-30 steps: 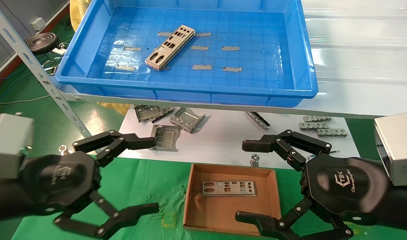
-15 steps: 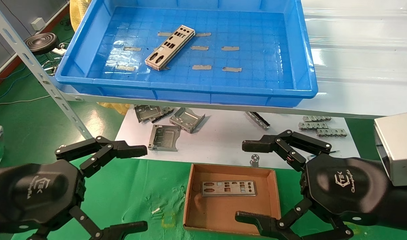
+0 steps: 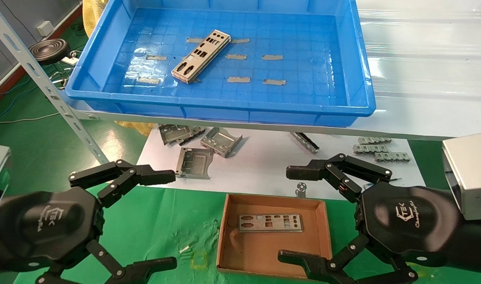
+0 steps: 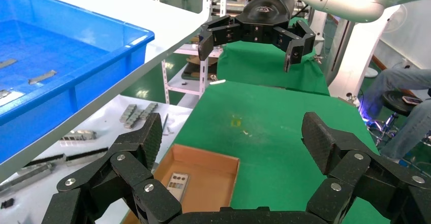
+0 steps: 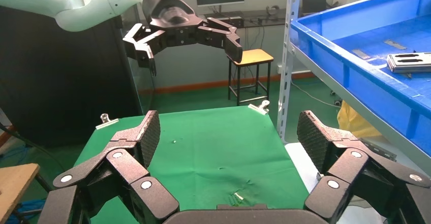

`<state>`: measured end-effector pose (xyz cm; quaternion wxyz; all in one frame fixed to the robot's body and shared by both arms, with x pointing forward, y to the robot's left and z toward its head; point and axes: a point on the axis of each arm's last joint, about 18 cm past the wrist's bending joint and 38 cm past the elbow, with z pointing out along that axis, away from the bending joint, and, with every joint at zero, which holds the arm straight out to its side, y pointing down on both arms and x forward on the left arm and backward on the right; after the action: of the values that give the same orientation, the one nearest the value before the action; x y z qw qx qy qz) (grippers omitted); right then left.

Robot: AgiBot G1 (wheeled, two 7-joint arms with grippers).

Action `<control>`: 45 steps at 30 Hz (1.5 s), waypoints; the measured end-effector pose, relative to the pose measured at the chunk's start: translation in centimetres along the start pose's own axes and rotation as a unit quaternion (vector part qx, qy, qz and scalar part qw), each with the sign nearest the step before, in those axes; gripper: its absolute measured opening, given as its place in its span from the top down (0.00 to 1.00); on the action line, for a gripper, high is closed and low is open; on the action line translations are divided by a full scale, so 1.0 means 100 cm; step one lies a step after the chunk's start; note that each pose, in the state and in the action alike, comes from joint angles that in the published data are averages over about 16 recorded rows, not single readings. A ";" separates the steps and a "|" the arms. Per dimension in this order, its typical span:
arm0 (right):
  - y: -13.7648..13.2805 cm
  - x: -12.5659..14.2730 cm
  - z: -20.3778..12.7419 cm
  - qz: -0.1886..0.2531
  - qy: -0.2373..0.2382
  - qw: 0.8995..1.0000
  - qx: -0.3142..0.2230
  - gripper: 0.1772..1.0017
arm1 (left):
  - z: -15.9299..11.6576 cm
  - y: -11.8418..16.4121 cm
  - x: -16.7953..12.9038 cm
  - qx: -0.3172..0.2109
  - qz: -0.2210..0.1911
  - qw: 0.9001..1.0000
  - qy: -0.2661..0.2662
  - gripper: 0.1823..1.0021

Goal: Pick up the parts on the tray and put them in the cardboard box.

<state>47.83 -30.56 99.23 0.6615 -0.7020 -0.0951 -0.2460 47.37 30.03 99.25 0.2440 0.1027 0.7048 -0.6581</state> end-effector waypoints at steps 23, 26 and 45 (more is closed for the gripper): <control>0.000 0.000 0.000 0.000 0.000 1.000 0.000 0.00 | 0.001 0.001 -0.001 0.000 -0.001 1.000 -0.001 0.00; 0.000 0.000 0.000 0.000 0.000 1.000 0.000 0.00 | 0.001 0.001 -0.001 0.000 -0.001 1.000 -0.001 0.00; 0.000 0.000 0.000 0.000 0.000 1.000 0.000 0.00 | 0.001 0.002 -0.002 0.000 -0.001 1.000 -0.001 0.00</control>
<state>47.83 -30.56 99.23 0.6615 -0.7020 -0.0951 -0.2460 47.60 29.99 99.19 0.2440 0.1014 0.7044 -0.6587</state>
